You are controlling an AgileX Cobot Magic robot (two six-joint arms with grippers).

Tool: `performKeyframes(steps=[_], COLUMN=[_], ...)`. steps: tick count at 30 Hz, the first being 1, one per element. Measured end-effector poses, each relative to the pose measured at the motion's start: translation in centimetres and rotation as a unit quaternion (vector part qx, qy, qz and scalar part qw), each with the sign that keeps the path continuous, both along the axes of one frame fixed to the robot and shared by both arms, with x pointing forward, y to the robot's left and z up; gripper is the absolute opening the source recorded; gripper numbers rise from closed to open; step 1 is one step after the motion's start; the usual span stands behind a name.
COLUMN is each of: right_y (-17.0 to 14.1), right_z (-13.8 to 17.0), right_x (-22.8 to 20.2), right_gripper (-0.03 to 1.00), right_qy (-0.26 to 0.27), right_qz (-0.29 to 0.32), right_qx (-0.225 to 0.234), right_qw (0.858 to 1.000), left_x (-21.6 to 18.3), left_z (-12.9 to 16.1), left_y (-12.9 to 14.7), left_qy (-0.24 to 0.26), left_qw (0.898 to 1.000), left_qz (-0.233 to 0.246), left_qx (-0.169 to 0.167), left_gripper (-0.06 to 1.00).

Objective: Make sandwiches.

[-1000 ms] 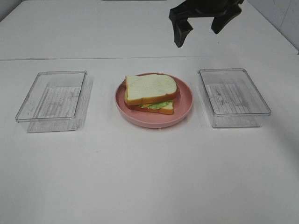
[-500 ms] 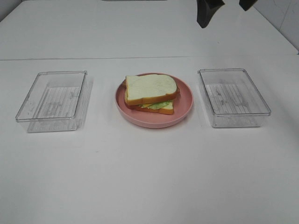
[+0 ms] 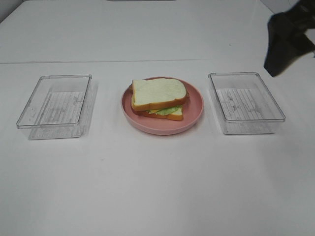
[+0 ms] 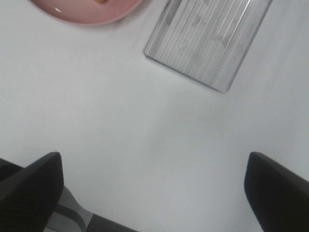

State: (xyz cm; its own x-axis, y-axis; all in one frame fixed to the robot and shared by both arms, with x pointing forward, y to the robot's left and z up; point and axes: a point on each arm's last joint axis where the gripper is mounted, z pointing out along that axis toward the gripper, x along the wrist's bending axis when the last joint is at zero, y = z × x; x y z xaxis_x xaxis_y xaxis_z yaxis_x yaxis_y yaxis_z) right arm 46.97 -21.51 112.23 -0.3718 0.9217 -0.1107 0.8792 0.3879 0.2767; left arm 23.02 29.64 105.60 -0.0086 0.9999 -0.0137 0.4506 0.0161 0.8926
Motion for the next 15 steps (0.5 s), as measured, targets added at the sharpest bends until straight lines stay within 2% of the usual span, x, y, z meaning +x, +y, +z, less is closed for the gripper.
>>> performKeyframes(steps=[1, 3, 6, 8, 9, 11, 15], right_y=[0.0, -1.3, -1.7, -3.0, -3.0, -4.6, -5.7], right_z=[0.0, -0.7, -1.1, -2.3, -2.3, -3.9, -5.4], right_x=[0.0, -3.1, -4.2, -7.3, -7.3, -11.3, -14.0], right_gripper=[0.98, 0.98, 0.98, 0.98, 0.98, 0.98, 0.98], right_qy=[0.0, 0.002, 0.004, 0.006, 0.006, -0.005, -0.014], right_qz=[0.0, 0.0, 0.0, -0.005, -0.005, -0.01, -0.013], right_qx=[0.0, -0.001, -0.002, -0.001, -0.001, 0.005, 0.008], right_qw=[1.0, 1.0, 1.0, 1.0, 1.0, 1.0, 1.0], left_x=[0.0, 0.0, 0.0, 0.0, 0.0, 0.0, 0.0], left_z=[0.0, 0.0, 0.0, 0.0, 0.0, 0.0, 0.0], left_y=[0.0, 0.0, 0.0, 0.0, 0.0, 0.0, 0.0], left_qy=[0.0, 0.0, 0.0, 0.0, 0.0, 0.0, 0.0], left_qw=[1.0, 1.0, 1.0, 1.0, 1.0, 1.0, 1.0], left_qz=[0.0, 0.0, 0.0, 0.0, 0.0, 0.0, 0.0], left_qx=[0.0, 0.0, 0.0, 0.0, 0.0, 0.0, 0.0], left_gripper=[0.88, 0.88, 0.88, 0.88, 0.88, 0.88, 0.88])
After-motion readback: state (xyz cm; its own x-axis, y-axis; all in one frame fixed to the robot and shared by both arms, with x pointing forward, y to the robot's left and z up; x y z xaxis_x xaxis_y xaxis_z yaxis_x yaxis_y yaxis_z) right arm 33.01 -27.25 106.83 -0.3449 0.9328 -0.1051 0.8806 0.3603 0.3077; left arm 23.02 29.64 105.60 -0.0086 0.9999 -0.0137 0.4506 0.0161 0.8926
